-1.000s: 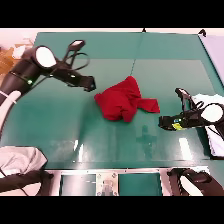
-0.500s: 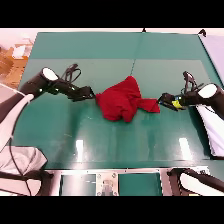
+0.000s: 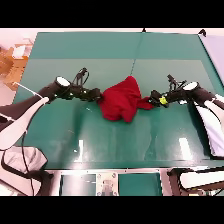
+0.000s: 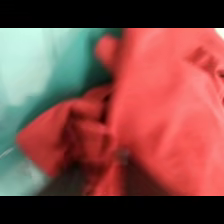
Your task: Fold the shirts.
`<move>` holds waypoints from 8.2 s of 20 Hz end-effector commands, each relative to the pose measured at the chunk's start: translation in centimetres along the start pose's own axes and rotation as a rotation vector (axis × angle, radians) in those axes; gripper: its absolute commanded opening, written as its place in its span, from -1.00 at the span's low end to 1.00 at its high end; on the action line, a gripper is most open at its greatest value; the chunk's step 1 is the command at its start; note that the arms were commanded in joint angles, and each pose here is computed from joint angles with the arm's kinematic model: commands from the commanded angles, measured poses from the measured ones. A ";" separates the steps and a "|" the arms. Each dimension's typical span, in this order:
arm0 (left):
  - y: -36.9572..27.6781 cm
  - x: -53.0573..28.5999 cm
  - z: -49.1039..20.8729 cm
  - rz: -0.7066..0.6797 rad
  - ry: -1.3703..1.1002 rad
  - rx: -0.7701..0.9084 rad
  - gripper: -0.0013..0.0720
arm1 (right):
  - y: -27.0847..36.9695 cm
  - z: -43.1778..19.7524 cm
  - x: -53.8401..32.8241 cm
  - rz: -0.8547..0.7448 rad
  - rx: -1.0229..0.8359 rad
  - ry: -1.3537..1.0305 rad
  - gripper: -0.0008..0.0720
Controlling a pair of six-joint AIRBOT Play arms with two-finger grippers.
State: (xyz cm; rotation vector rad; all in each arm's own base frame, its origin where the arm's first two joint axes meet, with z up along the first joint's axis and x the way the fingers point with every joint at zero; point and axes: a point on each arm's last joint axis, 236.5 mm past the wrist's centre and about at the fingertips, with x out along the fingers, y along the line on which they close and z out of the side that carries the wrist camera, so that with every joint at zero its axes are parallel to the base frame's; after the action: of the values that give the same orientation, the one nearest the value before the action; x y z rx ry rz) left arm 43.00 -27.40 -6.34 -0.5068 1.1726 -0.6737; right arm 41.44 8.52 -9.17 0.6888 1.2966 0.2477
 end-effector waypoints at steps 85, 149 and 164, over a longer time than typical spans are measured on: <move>-6.9 -31.5 5.0 0.164 -0.485 0.357 -0.91 | 7.2 -6.5 -22.8 -0.003 -0.312 -0.590 -0.94; 7.0 -15.0 4.4 0.168 -0.184 -0.047 0.98 | -11.3 -5.5 -17.3 -0.190 0.244 -0.419 -0.94; 13.3 -15.5 -18.0 0.215 0.440 -0.423 0.97 | -10.3 -4.8 -17.4 -0.153 0.211 -0.438 -0.94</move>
State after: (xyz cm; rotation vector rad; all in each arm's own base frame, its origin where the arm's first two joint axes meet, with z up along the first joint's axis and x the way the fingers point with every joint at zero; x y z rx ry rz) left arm 26.59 -6.81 -9.06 -0.5437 1.7577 -0.3836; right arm 29.96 -7.31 -1.94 0.7655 0.9558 -0.1654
